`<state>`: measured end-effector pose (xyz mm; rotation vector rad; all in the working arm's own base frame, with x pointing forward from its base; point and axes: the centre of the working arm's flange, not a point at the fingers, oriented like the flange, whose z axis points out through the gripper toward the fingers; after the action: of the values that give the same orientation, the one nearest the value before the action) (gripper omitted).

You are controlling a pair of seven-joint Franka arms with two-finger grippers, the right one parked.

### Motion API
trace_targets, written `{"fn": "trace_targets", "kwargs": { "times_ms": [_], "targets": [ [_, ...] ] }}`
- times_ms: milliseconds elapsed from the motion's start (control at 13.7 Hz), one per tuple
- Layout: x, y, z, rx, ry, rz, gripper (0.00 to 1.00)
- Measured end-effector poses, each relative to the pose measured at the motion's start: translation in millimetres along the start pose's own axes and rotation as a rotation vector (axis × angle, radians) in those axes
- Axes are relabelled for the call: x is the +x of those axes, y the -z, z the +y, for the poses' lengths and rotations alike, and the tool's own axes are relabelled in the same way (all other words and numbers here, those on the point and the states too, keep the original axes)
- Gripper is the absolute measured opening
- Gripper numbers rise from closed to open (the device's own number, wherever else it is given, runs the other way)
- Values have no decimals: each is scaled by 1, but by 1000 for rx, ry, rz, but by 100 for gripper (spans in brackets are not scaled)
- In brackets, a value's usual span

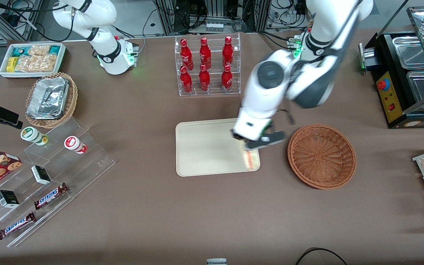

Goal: Place sandwich from basket to tray
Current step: 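Carry the sandwich with the left gripper over the cream tray, then lower the sandwich onto the tray and open the left gripper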

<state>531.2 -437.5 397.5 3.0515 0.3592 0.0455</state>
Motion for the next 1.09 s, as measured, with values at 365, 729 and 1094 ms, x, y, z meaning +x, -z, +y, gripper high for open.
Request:
{"fn": "trace_targets", "kwargs": {
  "times_ms": [365, 729, 1094],
  "targets": [
    [-43, -98, 48, 25, -122, -16, 14],
    [-68, -152, 58, 62, -169, -48, 14],
    [-63, -143, 64, 42, -168, -33, 42]
  ]
}}
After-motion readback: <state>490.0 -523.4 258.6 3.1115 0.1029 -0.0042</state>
